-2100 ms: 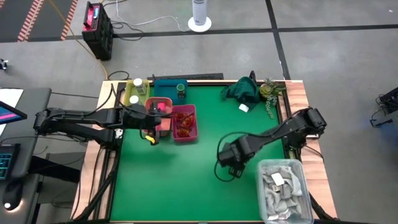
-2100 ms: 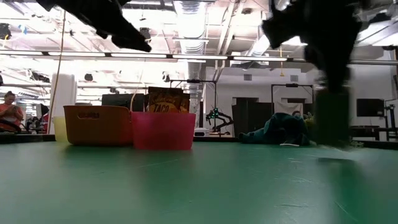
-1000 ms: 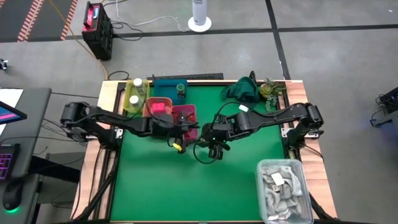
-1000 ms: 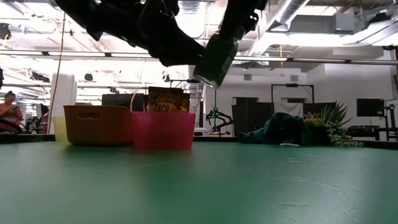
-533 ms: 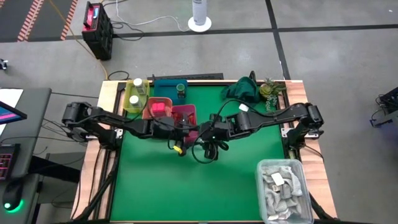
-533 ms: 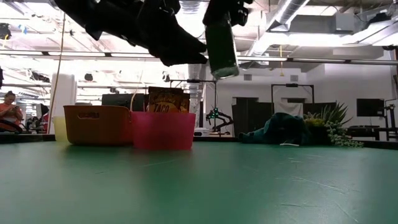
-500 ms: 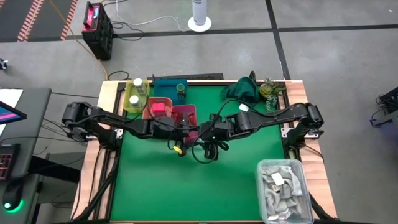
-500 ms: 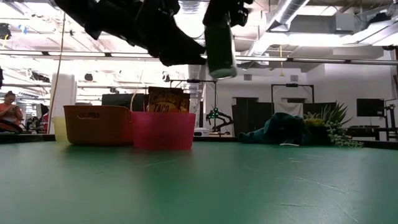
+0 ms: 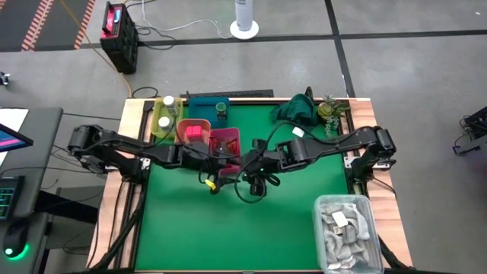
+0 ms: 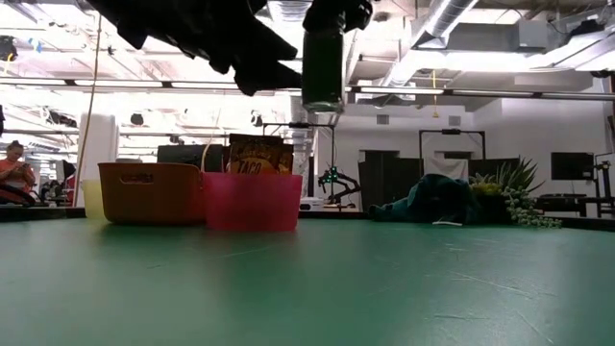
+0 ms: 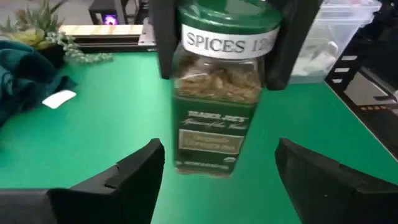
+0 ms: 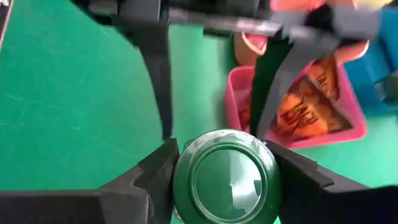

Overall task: Sort spices by type
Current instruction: Put the green seasoning bottle into the blue bin

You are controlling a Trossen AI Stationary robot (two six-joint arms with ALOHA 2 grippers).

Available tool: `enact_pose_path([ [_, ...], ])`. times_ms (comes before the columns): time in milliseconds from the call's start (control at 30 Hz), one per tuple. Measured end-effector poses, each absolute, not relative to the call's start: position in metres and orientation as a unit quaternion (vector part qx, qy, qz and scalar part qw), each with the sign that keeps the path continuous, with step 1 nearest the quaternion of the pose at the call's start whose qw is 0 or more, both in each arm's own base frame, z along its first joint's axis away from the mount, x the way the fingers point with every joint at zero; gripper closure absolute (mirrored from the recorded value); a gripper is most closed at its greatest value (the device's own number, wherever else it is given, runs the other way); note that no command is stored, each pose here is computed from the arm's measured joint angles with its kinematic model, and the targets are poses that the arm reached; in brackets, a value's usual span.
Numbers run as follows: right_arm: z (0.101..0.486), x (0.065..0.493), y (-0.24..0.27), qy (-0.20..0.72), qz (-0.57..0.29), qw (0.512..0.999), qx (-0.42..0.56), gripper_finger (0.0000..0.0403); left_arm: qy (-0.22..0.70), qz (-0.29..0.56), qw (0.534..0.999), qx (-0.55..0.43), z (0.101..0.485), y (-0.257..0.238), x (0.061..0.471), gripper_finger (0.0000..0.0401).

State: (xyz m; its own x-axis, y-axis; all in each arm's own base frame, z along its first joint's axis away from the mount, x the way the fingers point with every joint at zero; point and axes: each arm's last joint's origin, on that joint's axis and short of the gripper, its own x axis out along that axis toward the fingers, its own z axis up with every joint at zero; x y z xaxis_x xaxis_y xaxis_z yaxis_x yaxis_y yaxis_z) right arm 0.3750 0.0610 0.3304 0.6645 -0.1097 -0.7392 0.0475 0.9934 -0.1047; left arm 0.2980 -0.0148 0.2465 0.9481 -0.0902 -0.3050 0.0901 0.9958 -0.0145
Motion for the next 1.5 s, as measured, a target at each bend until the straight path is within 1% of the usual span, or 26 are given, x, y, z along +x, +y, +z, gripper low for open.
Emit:
enact_pose_path([
  [200, 0.33, 0.376, 0.061, 0.405, -0.042, 0.912, -0.054, 0.0172, 0.129, -0.061, 0.989, 0.024, 0.251, -0.024, 0.298, 0.0072],
  [300, 0.327, 0.382, 0.06, 0.398, -0.041, 0.915, -0.055, 0.0171, 0.111, -0.048, 0.991, 0.05, 0.254, -0.025, 0.299, 0.0058],
  [400, 0.325, 0.385, 0.061, 0.393, -0.039, 0.917, -0.058, 0.0171, 0.109, -0.019, 0.992, 0.061, 0.255, -0.023, 0.299, 0.0054],
  [633, 0.325, 0.39, 0.062, 0.375, -0.036, 0.924, -0.061, 0.0171, 0.112, -0.018, 0.991, 0.065, 0.254, -0.022, 0.299, 0.0054],
  [733, 0.326, 0.391, 0.062, 0.37, -0.035, 0.926, -0.062, 0.017, 0.114, -0.02, 0.991, 0.071, 0.254, -0.022, 0.299, 0.0066],
  [833, 0.326, 0.391, 0.062, 0.366, -0.033, 0.928, -0.064, 0.0169, 0.116, -0.02, 0.991, 0.071, 0.254, -0.022, 0.299, 0.0091],
  [1067, 0.328, 0.393, 0.063, 0.352, -0.032, 0.933, -0.062, 0.0166, 0.117, -0.023, 0.99, 0.078, 0.253, -0.022, 0.299, 0.0169],
  [1167, 0.329, 0.393, 0.063, 0.351, -0.031, 0.934, -0.063, 0.0158, 0.117, -0.023, 0.99, 0.079, 0.253, -0.022, 0.299, 0.0204],
  [1400, 0.33, 0.393, 0.063, 0.35, -0.031, 0.934, -0.061, 0.0104, 0.121, -0.021, 0.989, 0.081, 0.252, -0.022, 0.299, 0.0207],
  [1500, 0.341, 0.389, 0.063, 0.368, -0.032, 0.927, -0.062, 0.0082, 0.123, -0.015, 0.988, 0.09, 0.252, -0.021, 0.299, 0.0207],
])
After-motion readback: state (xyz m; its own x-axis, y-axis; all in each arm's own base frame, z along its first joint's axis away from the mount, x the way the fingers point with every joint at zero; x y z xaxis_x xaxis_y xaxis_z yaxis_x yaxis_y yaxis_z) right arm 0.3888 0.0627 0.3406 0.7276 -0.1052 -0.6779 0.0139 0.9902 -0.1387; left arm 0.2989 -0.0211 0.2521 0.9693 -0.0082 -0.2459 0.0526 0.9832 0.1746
